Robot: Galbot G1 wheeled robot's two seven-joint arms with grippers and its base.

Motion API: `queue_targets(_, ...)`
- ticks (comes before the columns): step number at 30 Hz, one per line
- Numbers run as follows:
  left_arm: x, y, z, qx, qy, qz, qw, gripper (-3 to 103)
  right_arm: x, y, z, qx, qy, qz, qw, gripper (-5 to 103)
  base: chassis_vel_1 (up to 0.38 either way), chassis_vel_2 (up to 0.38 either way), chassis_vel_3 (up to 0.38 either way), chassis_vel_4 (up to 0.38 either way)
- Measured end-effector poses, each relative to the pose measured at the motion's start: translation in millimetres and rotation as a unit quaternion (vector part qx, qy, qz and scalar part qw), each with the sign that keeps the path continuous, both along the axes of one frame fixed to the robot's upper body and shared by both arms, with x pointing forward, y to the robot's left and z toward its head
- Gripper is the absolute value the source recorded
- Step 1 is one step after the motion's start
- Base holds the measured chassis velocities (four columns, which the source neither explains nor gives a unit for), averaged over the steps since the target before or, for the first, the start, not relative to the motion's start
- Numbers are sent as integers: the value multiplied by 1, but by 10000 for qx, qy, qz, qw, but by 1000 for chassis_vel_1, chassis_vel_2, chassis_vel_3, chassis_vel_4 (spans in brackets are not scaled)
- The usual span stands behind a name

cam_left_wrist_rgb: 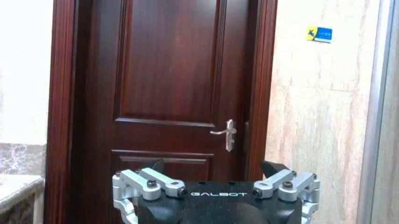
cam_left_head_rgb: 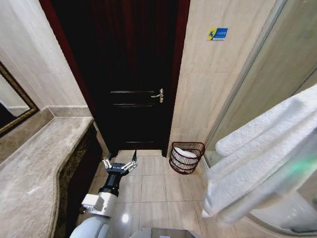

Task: Discard the used towel into the hamper.

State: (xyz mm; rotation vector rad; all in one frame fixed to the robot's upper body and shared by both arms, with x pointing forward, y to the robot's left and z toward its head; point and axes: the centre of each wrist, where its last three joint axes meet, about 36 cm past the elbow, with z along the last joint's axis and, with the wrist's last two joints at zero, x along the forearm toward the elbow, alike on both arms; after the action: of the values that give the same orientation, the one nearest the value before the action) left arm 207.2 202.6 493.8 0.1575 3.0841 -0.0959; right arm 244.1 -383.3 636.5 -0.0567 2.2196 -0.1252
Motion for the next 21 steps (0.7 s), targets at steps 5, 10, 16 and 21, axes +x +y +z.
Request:
queue_targets(5,0,0,0,0,0,0,10000,100,1,-1,0,37,-15,-52,10000,1,0,0,0,0)
queue_targets(10,0,0,0,0,0,0,10000,100,1,-2,-2,-24,20,-68,10000,1,0,0,0,0)
queue_targets(16,0,0,0,0,1,0,10000,100,2,-2,-2,-21,21,-48,10000,1,-45,31,53,-37)
queue_targets(21,0,0,0,0,1,0,10000,100,2,-2,-3,-22,23,-29,10000,1,-125,130,121,-138)
